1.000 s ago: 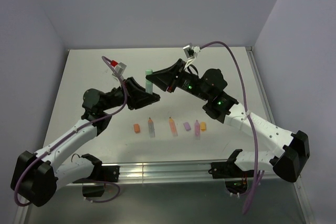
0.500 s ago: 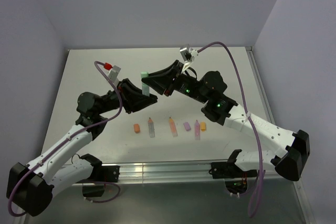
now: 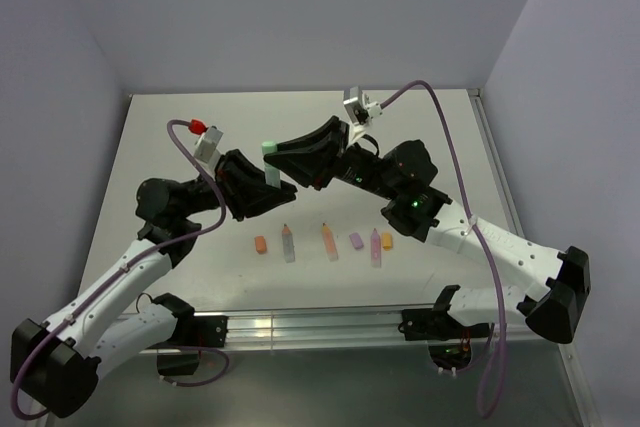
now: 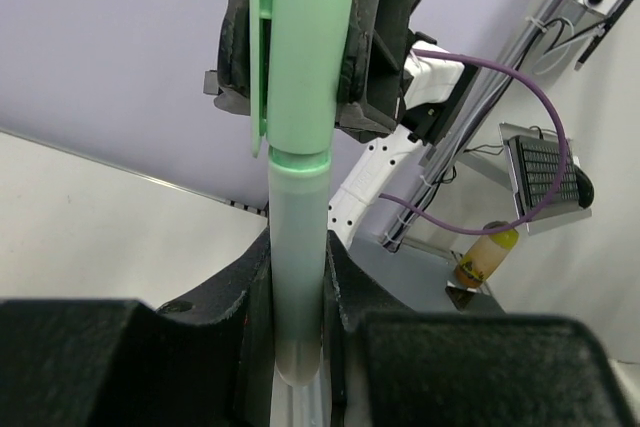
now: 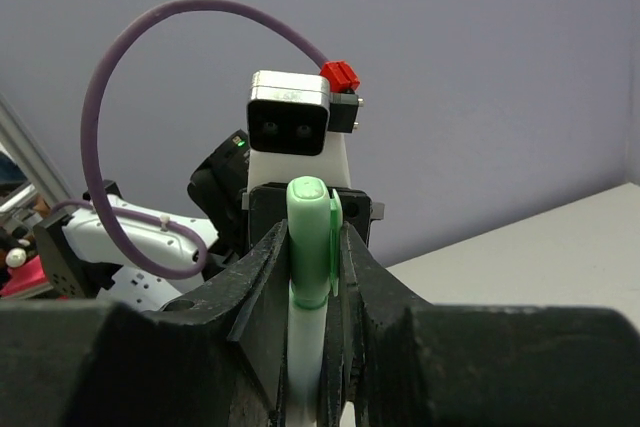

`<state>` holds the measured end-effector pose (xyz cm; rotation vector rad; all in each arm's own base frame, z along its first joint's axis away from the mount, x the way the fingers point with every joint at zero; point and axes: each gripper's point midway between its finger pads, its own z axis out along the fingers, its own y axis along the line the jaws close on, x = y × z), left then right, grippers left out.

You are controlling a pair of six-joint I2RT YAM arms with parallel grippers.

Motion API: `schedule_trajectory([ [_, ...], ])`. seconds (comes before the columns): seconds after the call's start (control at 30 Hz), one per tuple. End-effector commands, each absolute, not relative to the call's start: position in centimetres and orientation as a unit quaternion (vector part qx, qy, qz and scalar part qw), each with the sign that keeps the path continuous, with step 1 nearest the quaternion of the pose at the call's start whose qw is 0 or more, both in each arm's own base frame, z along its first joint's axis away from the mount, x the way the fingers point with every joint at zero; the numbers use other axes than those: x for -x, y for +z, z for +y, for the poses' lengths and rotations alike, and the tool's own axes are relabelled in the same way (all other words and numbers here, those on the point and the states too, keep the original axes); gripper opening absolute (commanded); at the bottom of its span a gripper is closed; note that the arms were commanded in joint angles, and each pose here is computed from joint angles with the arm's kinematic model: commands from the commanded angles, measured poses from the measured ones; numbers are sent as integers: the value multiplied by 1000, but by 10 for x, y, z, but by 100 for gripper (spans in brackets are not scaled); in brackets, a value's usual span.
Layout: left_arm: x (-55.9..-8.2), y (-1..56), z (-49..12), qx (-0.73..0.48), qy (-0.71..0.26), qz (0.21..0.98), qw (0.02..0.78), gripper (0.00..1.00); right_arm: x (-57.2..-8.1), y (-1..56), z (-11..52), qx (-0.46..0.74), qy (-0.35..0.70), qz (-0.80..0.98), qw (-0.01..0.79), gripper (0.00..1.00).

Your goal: Insert the pens into the pen caps

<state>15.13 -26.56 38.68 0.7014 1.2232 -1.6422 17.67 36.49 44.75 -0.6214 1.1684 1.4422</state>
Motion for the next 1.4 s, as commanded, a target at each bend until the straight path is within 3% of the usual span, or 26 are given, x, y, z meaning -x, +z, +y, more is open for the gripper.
schedule_trajectory([
  [0.0,-168,456,-248,-235,-657,429,573,1,-85,369,389,421,649,521,360,0],
  [0.6,-164,464,-239,-251,-603,431,623,0,-69,362,392,458,644,513,336,0],
  [0.87,-163,465,-238,-253,-596,430,629,0,-71,363,392,456,639,516,343,12],
  [1.23,-162,466,-236,-249,-589,428,638,0,-73,362,393,454,635,521,346,18],
  [1.37,-163,467,-235,-247,-588,428,641,0,-73,362,392,456,635,518,348,24],
])
